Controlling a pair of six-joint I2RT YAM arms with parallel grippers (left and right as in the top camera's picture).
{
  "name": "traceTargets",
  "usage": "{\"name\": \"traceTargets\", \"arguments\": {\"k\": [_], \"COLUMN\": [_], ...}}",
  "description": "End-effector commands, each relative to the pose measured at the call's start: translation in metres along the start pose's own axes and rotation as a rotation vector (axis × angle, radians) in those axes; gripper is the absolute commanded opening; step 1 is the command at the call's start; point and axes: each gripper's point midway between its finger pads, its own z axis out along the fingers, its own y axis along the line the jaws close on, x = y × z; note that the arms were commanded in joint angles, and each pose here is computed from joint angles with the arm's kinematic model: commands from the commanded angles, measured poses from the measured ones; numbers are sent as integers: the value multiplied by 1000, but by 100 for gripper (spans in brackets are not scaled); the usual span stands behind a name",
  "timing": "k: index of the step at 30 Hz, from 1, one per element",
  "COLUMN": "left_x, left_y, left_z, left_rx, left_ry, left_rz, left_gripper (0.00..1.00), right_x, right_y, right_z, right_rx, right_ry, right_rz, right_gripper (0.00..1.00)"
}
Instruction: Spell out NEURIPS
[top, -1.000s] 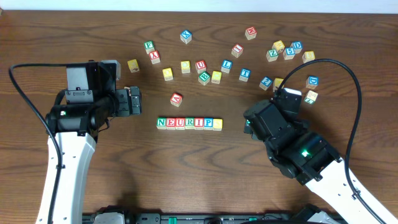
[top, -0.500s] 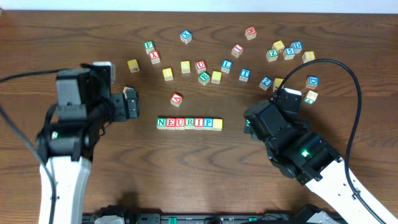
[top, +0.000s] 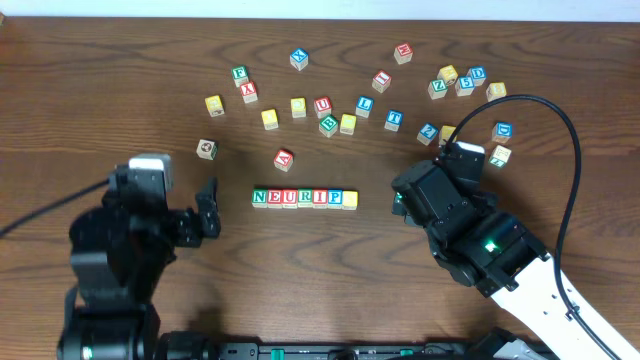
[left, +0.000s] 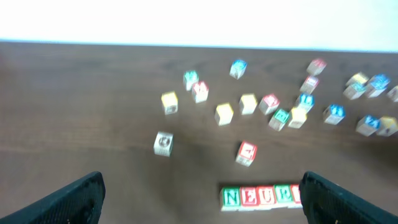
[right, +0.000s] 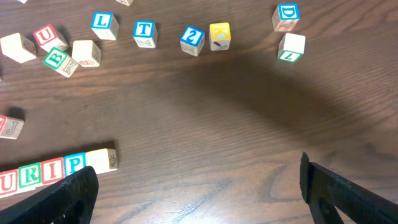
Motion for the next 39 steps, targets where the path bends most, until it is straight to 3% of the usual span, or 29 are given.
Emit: {"name": "traceTargets", "arguments": {"k": [1, 14, 19, 30, 39], "left_x": [-1, -18, -16, 44, 124], "left_y": [-8, -14, -14, -3, 7], "left_z": [-14, -44, -48, 10, 53], "left_rx": [29, 73, 80, 68, 39], "left_ry": [-141, -699, -822, -661, -299], "left_rz": [13, 59, 76, 54, 3], "left_gripper": [98, 98, 98, 98, 98], "right_x": [-2, -2, -2, -2, -2], "right_y": [-4, -4, -4, -4, -4], "right_z": [1, 1, 1, 1, 1], "right_rx": [15, 16, 16, 15, 16], "right_ry": [-7, -7, -7, -7, -7], "right_rz": [-8, -8, -8, -8, -7], "right_gripper": [99, 99, 99, 99, 99]}}
